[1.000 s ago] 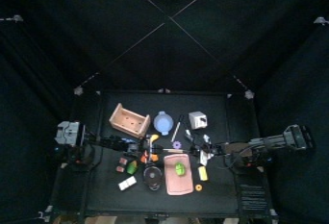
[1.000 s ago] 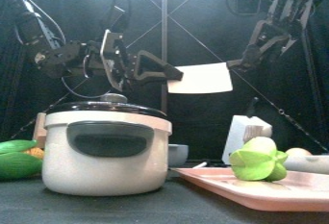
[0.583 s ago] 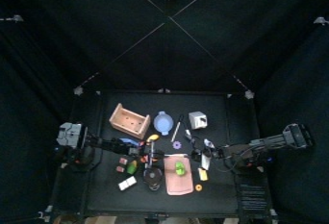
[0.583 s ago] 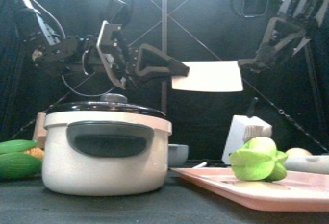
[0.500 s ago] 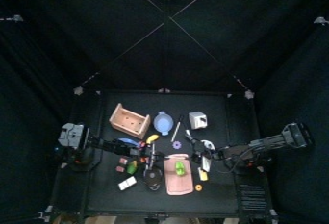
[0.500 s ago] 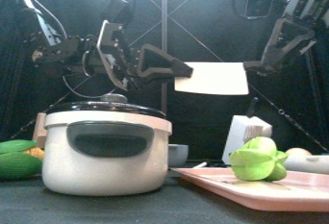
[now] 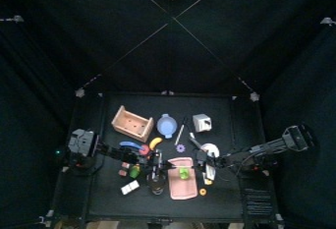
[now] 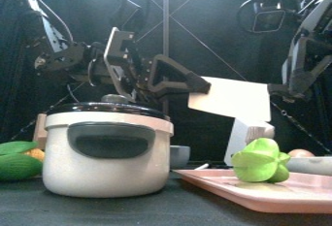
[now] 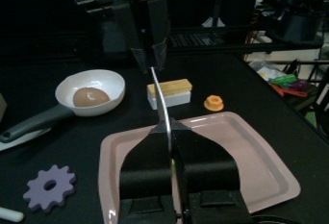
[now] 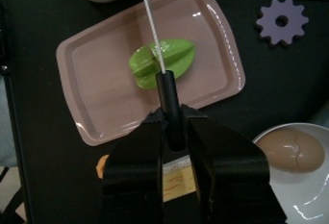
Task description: Cut starfruit
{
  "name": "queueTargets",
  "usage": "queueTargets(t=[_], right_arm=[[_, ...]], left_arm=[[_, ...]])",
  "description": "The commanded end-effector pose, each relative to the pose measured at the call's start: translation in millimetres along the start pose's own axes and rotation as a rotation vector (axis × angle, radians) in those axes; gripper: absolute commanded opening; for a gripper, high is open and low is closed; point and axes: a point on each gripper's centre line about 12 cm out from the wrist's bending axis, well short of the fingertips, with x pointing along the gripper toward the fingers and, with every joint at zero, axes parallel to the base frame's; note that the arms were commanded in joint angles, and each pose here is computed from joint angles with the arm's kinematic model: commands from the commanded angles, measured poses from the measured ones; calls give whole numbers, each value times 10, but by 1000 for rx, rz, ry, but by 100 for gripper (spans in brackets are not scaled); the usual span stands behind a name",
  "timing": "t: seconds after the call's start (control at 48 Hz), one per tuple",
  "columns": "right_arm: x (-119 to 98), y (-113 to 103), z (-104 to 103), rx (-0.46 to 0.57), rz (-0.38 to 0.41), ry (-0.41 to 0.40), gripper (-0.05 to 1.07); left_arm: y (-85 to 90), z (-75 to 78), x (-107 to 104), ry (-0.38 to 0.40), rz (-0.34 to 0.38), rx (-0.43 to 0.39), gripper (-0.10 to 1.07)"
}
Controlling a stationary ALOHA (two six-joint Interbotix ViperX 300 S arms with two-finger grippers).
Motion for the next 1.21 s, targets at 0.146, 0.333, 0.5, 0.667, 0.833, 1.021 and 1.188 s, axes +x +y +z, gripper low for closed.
queueTargets(t=[0.146, 0.333, 0.5, 0.667, 0.833, 1.021, 1.188], right_arm=[[20, -25, -69, 29, -23, 50, 47], [15, 0, -54, 26, -16, 46, 47], [38, 5, -65, 31, -18, 56, 47], [69, 9, -85, 30, -22, 70, 47], [78, 12, -88, 28, -23, 74, 47], [78, 18, -77, 29, -22, 71, 47], [81, 15, -70, 26, -24, 70, 47]], left_arm=[[-224, 49, 65, 28, -37, -11, 19], [-316, 29, 73, 73, -58, -11, 19], [-332, 1, 75, 105, -55, -16, 19], [-327, 17, 87, 124, -40, -32, 19], [-360, 43, 106, 171, -40, -43, 19], [-368, 44, 150, 256, -33, -57, 19], [-378, 33, 179, 313, -35, -59, 19]])
